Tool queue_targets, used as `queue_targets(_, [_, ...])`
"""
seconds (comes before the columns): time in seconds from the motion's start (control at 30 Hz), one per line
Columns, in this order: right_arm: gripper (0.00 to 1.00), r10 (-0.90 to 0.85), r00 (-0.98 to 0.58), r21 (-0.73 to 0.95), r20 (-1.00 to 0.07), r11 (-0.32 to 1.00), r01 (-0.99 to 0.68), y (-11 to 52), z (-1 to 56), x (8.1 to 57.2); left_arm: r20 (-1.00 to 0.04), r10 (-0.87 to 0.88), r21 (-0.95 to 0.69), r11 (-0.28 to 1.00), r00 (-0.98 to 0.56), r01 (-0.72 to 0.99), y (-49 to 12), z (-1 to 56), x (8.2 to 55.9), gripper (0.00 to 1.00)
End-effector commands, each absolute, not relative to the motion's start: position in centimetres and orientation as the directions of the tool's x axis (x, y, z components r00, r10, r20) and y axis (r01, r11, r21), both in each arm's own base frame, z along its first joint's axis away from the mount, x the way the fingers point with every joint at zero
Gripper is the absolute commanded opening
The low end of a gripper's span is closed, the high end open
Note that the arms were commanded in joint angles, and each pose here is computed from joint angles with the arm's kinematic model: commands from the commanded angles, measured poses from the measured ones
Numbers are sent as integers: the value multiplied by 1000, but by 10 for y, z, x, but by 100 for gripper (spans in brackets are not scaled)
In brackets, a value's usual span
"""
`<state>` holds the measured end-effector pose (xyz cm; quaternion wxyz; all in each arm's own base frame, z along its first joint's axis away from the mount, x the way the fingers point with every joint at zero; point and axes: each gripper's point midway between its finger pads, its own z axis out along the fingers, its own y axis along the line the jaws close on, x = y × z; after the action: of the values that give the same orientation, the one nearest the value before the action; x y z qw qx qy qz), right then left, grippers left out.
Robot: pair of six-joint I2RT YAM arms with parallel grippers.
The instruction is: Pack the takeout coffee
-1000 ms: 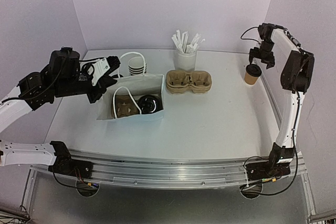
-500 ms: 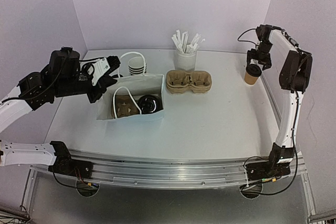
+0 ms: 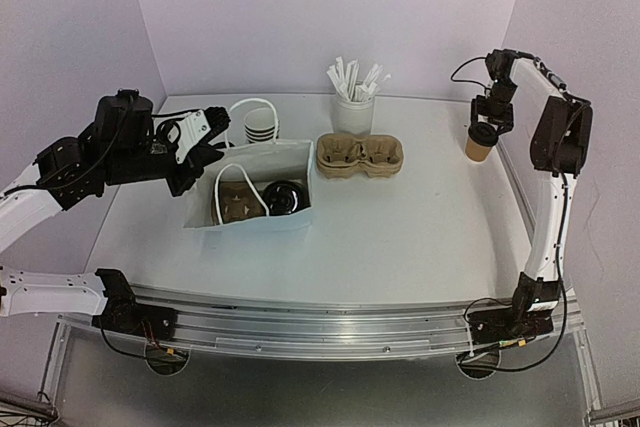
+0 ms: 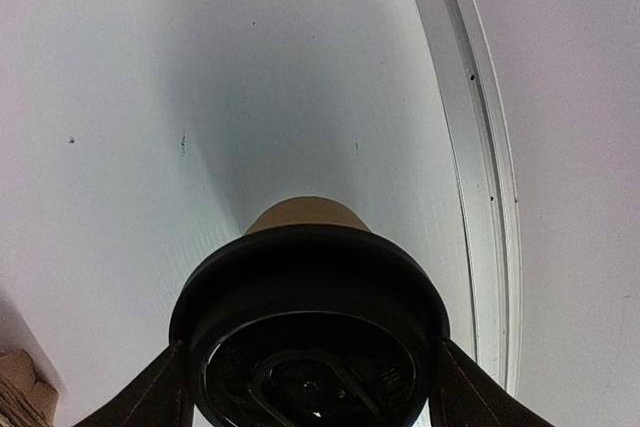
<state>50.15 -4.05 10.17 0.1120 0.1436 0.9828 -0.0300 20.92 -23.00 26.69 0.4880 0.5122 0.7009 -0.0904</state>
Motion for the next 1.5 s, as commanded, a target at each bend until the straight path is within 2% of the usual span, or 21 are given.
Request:
queue_targets(0.0, [72, 239, -948, -69, -209, 964, 258, -44, 102, 494, -795, 605, 397, 474, 36, 786, -233, 289, 215, 0])
queue_targets(0.13, [67, 249, -949, -48, -195, 964, 263, -40, 98, 492, -798, 602, 398, 473, 41, 786, -234, 289, 215, 0])
queue_targets(0.43, [41, 282, -931, -3, -233, 957, 290, -35, 122, 492, -797, 603, 408, 476, 49, 779, -233, 291, 216, 0])
queue_targets(0.77, [35, 255, -918, -10, -304, 963, 271, -19, 180, 465, -787, 612, 436, 459, 80, 775, -238, 290, 221, 0])
queue_targets(1.07, [32, 111, -916, 21, -385, 994, 111, 73, 260, 416, -790, 608, 434, 466, 77, 771, -240, 290, 223, 0])
queue_targets(1.33, [27, -4, -875, 148, -484, 985, -86, 166, 334, 339, -796, 598, 472, 509, 100, 720, -232, 303, 229, 0])
queue_targets(1.47, [24, -95, -841, 218, -533, 944, -246, 221, 359, 290, -799, 591, 492, 542, 108, 681, -227, 311, 233, 0])
